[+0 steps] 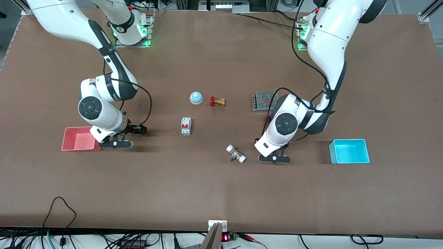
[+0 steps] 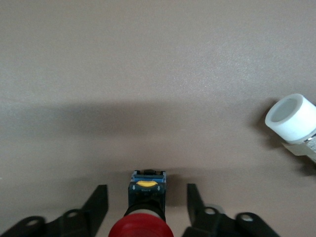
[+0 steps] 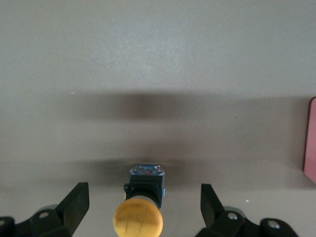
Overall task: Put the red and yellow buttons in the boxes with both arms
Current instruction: 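Grasp the yellow button with the right gripper while the left gripper grasps the red button, then carry the red button over the cyan box with the left gripper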
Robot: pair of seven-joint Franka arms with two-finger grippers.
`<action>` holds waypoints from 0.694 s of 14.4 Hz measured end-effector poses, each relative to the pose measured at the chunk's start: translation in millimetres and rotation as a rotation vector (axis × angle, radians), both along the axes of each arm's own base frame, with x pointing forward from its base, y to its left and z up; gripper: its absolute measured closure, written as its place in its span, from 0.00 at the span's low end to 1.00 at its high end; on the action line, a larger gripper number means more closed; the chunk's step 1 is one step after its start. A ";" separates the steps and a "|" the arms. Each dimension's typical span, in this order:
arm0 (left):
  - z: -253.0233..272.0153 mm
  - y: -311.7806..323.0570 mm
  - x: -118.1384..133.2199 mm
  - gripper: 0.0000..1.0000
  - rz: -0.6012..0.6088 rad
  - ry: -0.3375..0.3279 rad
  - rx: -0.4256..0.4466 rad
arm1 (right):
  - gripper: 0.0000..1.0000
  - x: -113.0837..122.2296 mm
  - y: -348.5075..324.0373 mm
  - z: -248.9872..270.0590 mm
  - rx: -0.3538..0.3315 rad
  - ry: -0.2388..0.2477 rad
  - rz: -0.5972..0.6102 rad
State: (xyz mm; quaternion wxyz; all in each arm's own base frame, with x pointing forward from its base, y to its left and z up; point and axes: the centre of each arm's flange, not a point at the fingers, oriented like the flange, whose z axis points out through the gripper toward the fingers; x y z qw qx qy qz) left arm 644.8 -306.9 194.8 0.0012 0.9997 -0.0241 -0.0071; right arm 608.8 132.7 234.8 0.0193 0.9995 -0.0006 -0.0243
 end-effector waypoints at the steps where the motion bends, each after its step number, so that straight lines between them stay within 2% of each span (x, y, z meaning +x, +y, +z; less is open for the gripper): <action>1: -1.2 0.2 -0.3 0.44 0.000 0.002 0.001 | 0.00 -0.5 0.0 -4.1 -0.002 0.003 0.003; 3: -0.7 0.5 0.2 0.63 0.001 0.001 0.001 | 0.00 -2.7 0.1 -13.2 -0.008 0.006 0.014; 7: 22.0 11.1 10.7 0.64 0.019 0.001 0.012 | 0.00 -11.4 -0.2 -24.6 -0.011 0.019 0.020; 10: 81.2 49.4 31.8 0.64 0.081 0.030 0.038 | 0.00 -15.5 0.2 -27.2 -0.012 0.025 0.023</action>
